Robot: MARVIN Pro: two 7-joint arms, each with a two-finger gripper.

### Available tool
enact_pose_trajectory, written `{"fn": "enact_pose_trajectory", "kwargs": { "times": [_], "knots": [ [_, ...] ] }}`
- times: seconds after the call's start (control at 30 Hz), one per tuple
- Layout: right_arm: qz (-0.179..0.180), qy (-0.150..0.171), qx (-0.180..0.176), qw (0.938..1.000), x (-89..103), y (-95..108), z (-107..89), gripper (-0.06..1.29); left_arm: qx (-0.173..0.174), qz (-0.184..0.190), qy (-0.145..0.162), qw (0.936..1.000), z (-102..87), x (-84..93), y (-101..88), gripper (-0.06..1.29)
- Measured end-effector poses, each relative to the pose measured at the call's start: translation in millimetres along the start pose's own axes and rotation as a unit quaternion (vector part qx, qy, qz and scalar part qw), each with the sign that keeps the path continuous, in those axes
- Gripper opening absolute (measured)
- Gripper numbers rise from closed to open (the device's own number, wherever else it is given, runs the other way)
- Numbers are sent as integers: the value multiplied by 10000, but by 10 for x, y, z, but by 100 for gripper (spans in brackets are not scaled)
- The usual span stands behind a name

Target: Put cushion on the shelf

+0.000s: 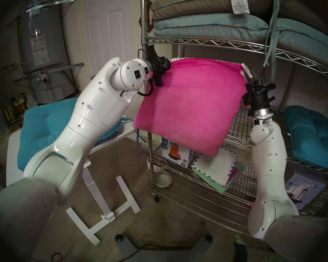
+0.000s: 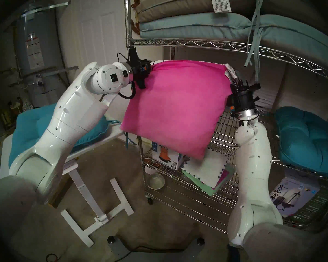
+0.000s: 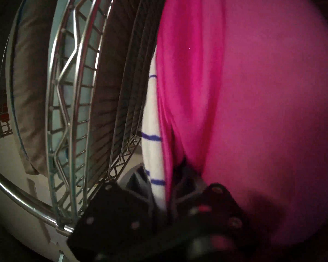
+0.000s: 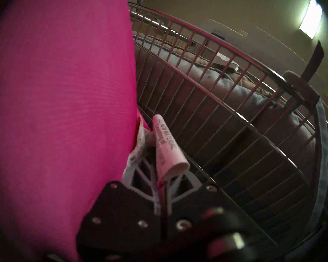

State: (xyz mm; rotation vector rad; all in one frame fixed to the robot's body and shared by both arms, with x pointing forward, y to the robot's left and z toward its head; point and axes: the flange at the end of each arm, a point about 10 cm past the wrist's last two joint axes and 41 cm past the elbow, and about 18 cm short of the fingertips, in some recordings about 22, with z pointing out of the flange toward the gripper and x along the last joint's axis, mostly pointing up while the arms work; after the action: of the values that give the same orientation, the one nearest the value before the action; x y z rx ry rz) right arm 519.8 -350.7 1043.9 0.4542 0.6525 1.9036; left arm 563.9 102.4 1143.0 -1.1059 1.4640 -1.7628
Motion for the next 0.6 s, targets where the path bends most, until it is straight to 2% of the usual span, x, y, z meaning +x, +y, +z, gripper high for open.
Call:
{"fn": "enact_pose_trajectory", "kwargs": {
  "times": [0.4,0.6],
  "knots": [
    [102,142,271,9995,-55,-142,110,1,-34,45,-48,10000,192,-244,132,10],
    [102,160,431,9989,-117,-191,138,1,-73,99,-49,9999,301,-299,201,10]
  ]
}}
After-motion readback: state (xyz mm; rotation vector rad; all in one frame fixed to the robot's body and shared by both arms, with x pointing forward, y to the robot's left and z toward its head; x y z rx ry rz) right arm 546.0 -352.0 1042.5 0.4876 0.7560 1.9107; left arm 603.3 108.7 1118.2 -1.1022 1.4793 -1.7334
